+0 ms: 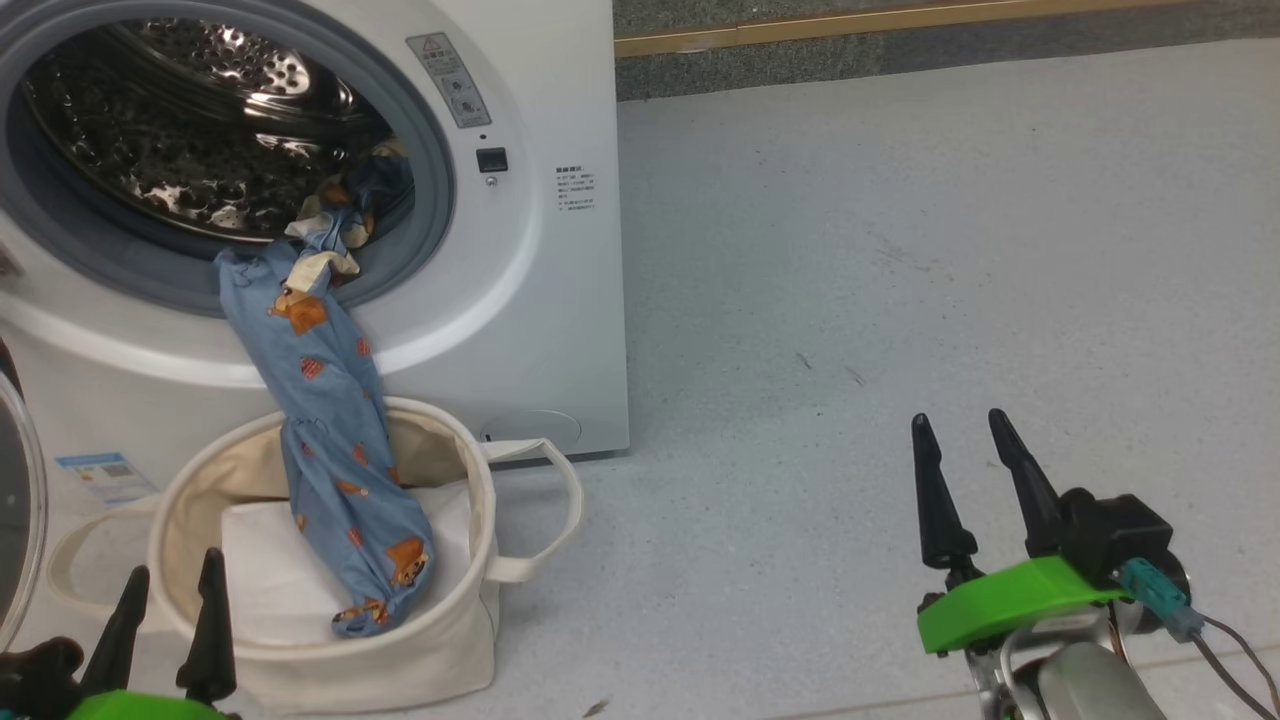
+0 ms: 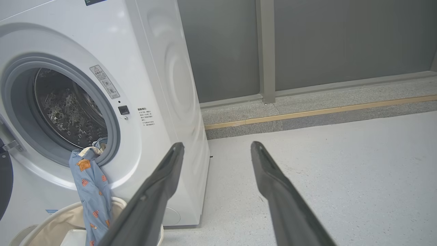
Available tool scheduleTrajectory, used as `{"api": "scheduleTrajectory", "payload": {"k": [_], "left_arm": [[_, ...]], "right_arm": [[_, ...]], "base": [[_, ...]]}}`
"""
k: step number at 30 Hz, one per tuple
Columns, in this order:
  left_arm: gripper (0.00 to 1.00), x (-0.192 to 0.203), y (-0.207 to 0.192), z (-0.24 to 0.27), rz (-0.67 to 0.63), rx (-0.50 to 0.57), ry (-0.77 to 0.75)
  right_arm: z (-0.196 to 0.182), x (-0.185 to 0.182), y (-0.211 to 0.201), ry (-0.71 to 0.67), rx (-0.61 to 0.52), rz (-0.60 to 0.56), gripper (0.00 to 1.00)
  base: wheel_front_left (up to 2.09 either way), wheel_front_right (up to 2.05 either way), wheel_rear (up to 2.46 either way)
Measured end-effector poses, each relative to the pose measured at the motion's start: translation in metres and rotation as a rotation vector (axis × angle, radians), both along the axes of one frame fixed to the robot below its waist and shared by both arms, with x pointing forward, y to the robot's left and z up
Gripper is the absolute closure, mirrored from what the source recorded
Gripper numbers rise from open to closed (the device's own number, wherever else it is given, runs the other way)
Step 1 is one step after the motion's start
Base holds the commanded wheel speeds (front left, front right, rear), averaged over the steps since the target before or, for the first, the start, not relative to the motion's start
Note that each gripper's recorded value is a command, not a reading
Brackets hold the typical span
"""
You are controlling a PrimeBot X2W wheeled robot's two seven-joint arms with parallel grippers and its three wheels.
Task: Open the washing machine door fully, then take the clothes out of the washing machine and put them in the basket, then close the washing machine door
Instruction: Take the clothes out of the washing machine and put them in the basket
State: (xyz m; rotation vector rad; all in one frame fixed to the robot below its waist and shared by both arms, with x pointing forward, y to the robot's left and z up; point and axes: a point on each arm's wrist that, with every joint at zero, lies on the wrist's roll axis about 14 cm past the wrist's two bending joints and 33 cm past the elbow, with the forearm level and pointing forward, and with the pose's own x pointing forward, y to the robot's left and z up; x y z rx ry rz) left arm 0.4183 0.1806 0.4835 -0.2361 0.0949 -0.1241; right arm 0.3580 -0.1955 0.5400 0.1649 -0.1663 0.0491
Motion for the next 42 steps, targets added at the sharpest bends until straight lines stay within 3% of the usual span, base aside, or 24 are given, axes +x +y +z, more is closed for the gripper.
{"api": "scheduleTrajectory", "payload": {"k": [14,23,30,42], "left_arm": [[0.0,0.044,-0.032,-0.02,-0.094,0.004,0.093],[0.0,0.125,-0.063,-0.033,-0.154,0.027,0.165],[0.0,0.188,-0.07,-0.06,-0.127,-0.012,0.24],[0.0,0.245,-0.074,-0.136,-0.109,-0.026,0.369]], "right_arm": [[-0.012,0.005,0.002,0.037,0.008,0.004,0.0],[-0.02,0.037,0.0,0.057,-0.01,0.003,0.0],[-0.044,0.07,0.006,0.103,-0.038,0.017,0.0],[-0.099,0.105,0.003,0.204,-0.096,0.019,0.0]], "base": [[0.0,0.0,0.0],[0.0,0.0,0.0],[0.0,0.0,0.0],[0.0,0.0,0.0]]}}
